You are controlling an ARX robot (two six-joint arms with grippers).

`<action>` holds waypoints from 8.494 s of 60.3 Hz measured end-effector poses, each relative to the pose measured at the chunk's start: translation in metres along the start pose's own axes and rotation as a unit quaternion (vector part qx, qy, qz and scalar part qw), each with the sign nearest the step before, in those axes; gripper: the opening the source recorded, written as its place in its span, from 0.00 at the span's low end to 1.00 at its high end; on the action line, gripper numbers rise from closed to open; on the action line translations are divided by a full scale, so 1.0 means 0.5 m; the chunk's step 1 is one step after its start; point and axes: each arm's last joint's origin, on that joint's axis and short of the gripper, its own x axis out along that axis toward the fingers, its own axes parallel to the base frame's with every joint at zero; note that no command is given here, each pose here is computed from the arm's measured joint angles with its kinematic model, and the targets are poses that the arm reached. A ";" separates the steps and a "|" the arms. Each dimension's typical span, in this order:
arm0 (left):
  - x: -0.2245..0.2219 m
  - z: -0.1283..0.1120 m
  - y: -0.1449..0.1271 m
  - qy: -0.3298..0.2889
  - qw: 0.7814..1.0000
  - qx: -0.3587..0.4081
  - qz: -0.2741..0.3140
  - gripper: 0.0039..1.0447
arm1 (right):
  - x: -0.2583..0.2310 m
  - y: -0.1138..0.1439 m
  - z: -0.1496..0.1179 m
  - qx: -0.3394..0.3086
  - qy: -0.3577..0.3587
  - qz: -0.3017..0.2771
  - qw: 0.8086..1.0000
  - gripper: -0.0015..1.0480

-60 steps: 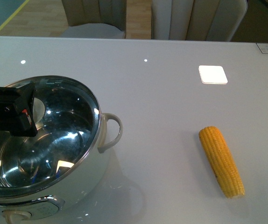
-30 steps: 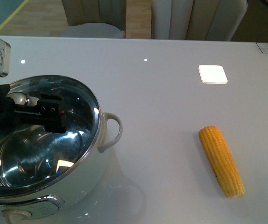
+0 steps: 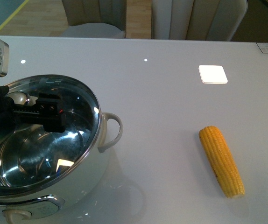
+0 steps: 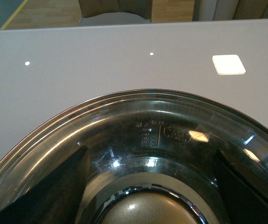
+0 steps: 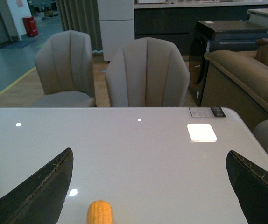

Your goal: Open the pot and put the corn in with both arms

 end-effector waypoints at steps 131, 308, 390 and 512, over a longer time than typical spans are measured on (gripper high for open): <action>0.018 -0.112 0.564 -0.045 0.953 -0.118 0.276 0.39 | 0.000 0.000 0.000 0.000 0.000 0.000 1.000 0.92; -0.327 0.113 0.143 -0.186 0.980 -0.043 0.049 0.03 | 0.000 0.000 0.000 0.000 0.000 0.000 1.000 0.92; -0.386 0.088 0.124 -0.189 0.981 -0.040 0.034 0.27 | 0.000 0.000 0.000 0.000 0.000 0.000 1.000 0.92; -0.386 0.088 0.124 -0.189 0.981 -0.038 0.035 0.94 | 0.398 0.155 -0.300 -0.106 0.472 0.080 0.872 0.92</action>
